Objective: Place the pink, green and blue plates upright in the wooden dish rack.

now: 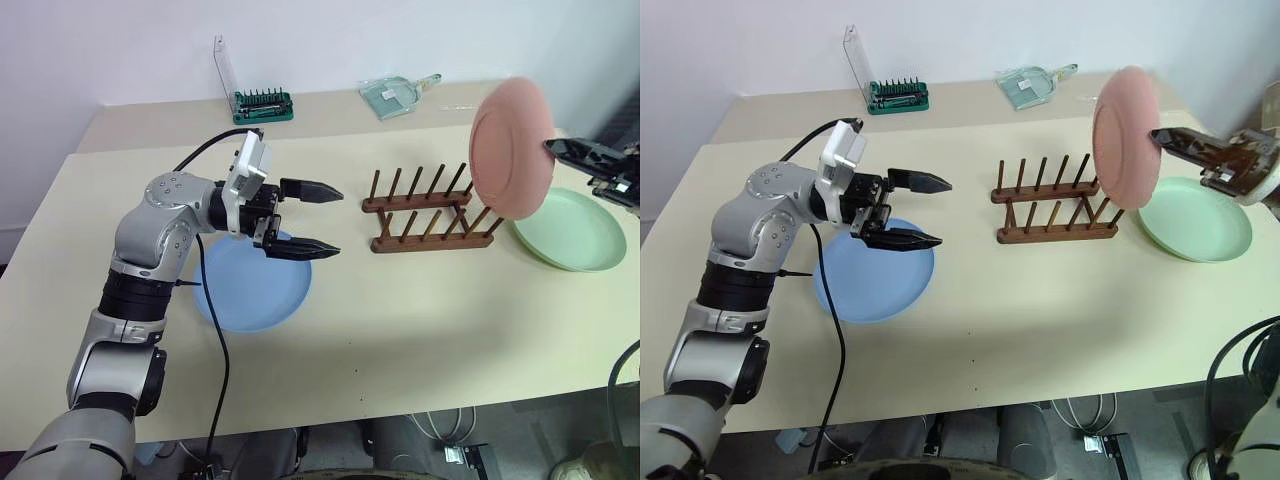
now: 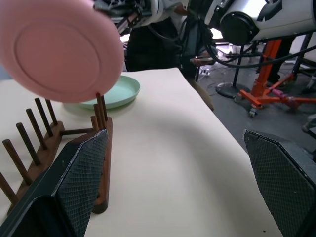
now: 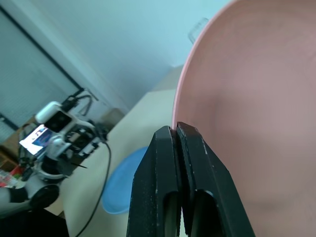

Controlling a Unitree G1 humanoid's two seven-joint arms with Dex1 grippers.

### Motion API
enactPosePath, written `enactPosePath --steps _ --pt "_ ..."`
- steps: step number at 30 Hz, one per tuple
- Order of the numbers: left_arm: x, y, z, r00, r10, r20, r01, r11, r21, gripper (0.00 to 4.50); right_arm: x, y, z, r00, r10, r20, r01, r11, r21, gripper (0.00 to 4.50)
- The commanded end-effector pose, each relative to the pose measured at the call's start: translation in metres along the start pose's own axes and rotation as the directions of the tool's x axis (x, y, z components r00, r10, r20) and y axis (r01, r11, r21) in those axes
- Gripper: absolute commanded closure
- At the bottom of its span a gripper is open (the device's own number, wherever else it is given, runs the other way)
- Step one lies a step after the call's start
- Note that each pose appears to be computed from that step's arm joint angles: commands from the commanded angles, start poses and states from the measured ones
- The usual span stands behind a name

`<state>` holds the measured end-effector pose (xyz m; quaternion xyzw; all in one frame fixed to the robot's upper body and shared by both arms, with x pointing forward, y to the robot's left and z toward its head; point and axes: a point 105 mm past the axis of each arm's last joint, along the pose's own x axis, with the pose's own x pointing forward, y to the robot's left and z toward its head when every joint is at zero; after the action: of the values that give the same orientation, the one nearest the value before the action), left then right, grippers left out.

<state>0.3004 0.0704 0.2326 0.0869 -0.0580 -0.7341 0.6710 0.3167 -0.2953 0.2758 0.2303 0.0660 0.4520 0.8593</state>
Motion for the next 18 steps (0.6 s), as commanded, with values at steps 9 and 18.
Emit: enactPosePath --steps 9,18 --pt "0.0 -0.002 0.012 1.0 0.001 0.012 -0.002 0.999 0.054 0.0 -0.003 -0.02 -0.003 0.992 -0.123 -0.023 0.122 0.992 -0.042 4.48" --pt "-0.001 -0.003 0.013 1.0 0.001 0.011 -0.001 0.999 0.05 0.0 -0.002 -0.022 -0.005 0.992 -0.126 -0.018 0.125 0.991 -0.052 1.75"
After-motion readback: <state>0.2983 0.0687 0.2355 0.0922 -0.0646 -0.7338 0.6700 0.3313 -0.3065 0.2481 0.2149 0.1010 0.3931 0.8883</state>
